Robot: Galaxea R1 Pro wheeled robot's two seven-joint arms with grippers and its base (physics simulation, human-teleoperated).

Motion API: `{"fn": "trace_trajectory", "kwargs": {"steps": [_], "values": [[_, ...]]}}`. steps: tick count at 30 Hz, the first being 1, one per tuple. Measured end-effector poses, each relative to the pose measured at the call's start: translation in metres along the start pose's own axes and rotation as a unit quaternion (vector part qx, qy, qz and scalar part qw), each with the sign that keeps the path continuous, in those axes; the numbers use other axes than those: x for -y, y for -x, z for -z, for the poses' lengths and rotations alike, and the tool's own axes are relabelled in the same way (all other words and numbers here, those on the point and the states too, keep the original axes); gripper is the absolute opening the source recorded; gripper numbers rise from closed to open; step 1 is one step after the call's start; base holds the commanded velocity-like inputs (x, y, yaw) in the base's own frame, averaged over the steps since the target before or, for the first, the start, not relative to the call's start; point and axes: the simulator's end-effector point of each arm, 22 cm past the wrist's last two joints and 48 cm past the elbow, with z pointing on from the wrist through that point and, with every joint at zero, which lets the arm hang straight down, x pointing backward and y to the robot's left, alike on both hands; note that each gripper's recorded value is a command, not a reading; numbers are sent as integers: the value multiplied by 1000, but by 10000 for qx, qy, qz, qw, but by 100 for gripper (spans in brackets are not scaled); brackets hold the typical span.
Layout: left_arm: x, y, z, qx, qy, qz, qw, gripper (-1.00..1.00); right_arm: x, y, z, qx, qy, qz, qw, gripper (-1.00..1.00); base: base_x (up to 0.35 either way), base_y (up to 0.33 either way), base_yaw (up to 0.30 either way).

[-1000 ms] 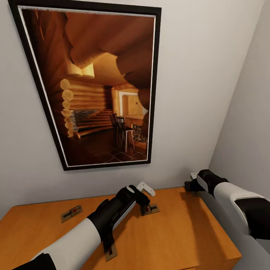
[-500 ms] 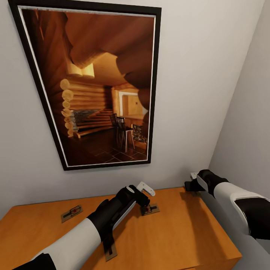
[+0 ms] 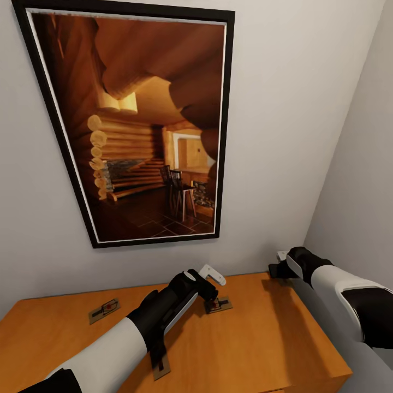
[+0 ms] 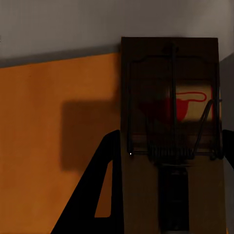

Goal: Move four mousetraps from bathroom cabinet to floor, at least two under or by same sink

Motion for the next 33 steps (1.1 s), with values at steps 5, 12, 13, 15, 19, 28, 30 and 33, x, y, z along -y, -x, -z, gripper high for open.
{"fn": "trace_trajectory", "kwargs": {"steps": [5, 12, 13, 15, 19, 28, 30, 33], "values": [[0, 0, 0, 0, 0, 0, 10000, 100, 0, 0, 0, 6, 3, 2, 10000, -100, 0, 0, 0], [0, 0, 0, 0, 1, -1, 10000, 100, 0, 0, 0, 6, 7, -6, 10000, -100, 0, 0, -42], [0, 0, 0, 0, 0, -2, 10000, 100, 0, 0, 0, 7, 8, -9, 10000, -100, 0, 0, -179], [0, 0, 0, -1, 0, -2, 10000, 100, 0, 0, 0, 8, 10, -12, 10000, -100, 0, 0, -220], [0, 0, 0, -2, 0, 0, 10000, 100, 0, 0, 0, 9, 11, -13, 10000, -100, 0, 0, -142], [2, 0, 0, -6, -40, 2, 10000, 100, 0, 0, 0, 9, 10, -11, 10000, -100, 0, 0, -21], [3, 0, 0, -6, -49, 0, 10000, 100, 0, 0, 0, 9, 10, -11, 10000, -100, 0, 0, -3], [4, -1, 0, -8, -62, -16, 10000, 100, 0, 0, 0, 9, 10, -11, 10000, -100, 0, 0, -1]]}}
